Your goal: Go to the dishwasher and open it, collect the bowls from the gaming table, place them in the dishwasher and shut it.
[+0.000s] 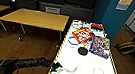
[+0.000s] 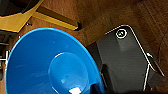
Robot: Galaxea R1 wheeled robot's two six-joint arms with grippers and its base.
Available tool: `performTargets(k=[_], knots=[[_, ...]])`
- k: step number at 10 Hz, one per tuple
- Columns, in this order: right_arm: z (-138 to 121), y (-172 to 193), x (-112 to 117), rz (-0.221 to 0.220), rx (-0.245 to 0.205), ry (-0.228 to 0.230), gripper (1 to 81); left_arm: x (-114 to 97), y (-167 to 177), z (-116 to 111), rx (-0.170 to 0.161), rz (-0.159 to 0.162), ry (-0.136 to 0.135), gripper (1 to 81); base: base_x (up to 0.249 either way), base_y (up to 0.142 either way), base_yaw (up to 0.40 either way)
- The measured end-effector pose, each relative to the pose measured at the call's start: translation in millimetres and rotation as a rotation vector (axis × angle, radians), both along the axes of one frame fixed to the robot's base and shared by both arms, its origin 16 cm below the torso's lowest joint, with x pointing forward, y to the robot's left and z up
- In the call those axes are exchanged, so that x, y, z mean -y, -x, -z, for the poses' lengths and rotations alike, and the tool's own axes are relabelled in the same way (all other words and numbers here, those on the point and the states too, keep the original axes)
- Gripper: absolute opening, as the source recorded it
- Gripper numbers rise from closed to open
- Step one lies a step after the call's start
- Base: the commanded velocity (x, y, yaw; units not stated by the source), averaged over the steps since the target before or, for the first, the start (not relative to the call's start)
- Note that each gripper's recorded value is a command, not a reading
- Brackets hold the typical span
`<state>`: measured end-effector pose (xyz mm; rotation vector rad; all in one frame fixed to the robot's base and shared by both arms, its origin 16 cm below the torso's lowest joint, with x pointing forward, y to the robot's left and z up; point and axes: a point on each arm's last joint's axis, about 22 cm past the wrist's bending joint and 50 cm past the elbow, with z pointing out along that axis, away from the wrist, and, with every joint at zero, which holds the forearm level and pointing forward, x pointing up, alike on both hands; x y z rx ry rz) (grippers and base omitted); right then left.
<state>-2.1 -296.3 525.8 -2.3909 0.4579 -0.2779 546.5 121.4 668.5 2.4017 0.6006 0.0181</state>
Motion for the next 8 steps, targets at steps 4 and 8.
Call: performTargets(k=[4,8], knots=[[3,2,0,-0.009,-0.012,0.01,1.0,-6,-5,3,-0.02,-0.057,0.004,81.1,0.0,0.0,0.0],[5,2,-4,-0.011,-0.014,0.006,1.0,-3,-33,-23,0.031,-0.048,0.007,81.1,0.0,0.0,0.0]])
